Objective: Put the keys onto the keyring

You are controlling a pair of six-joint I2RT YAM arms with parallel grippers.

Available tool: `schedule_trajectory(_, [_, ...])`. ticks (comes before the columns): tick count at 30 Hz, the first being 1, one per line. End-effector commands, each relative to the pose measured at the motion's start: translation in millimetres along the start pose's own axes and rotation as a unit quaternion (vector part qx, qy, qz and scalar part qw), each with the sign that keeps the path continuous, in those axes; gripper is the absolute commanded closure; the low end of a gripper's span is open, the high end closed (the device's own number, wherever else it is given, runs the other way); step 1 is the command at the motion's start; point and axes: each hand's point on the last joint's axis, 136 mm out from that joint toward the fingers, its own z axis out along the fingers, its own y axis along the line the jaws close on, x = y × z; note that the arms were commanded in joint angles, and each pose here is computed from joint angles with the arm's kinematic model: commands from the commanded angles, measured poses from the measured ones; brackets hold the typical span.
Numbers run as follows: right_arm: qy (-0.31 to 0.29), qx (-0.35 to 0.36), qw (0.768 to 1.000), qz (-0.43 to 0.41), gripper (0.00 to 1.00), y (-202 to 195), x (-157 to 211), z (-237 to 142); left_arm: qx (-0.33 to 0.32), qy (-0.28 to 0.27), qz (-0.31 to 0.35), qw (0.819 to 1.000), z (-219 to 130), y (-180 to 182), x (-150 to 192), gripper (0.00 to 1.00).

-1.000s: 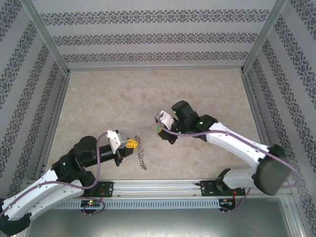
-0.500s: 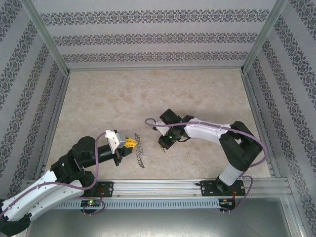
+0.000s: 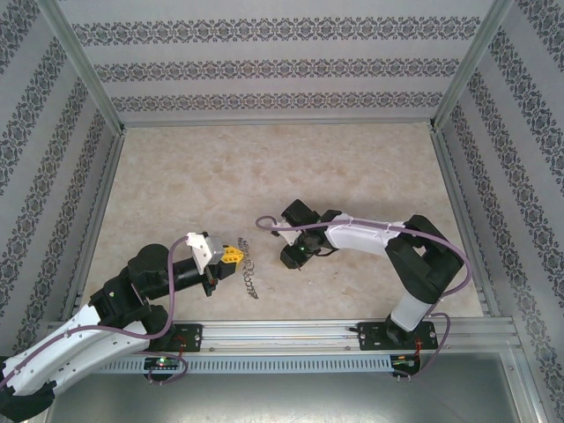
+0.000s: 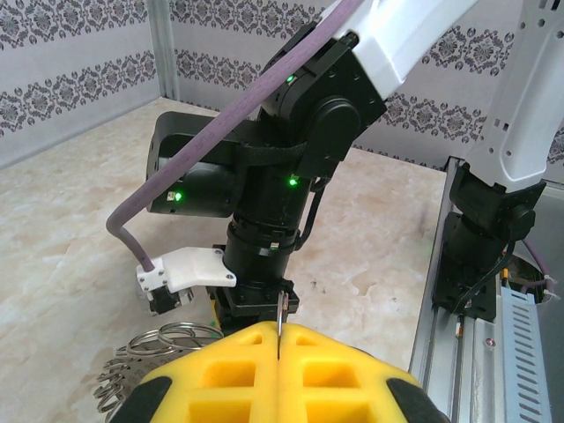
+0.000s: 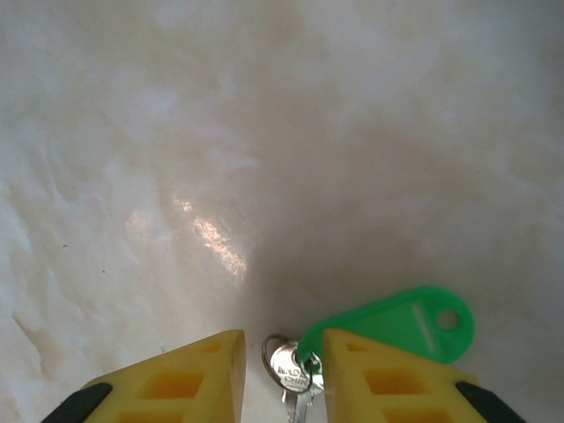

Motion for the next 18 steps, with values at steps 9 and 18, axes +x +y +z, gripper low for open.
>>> schedule_trajectory(9, [0.009,0.017,1.0,0.005,0.69,-2,8,-4,0.004,-0.023,-0.001,1.0,-4,-3,-11,1.0])
schedule_trajectory(18, [0.029,0.031,0.999,-0.008,0.73,-6,4,7,0.003,-0.03,-0.003,1.0,-7,-3,-13,1.0])
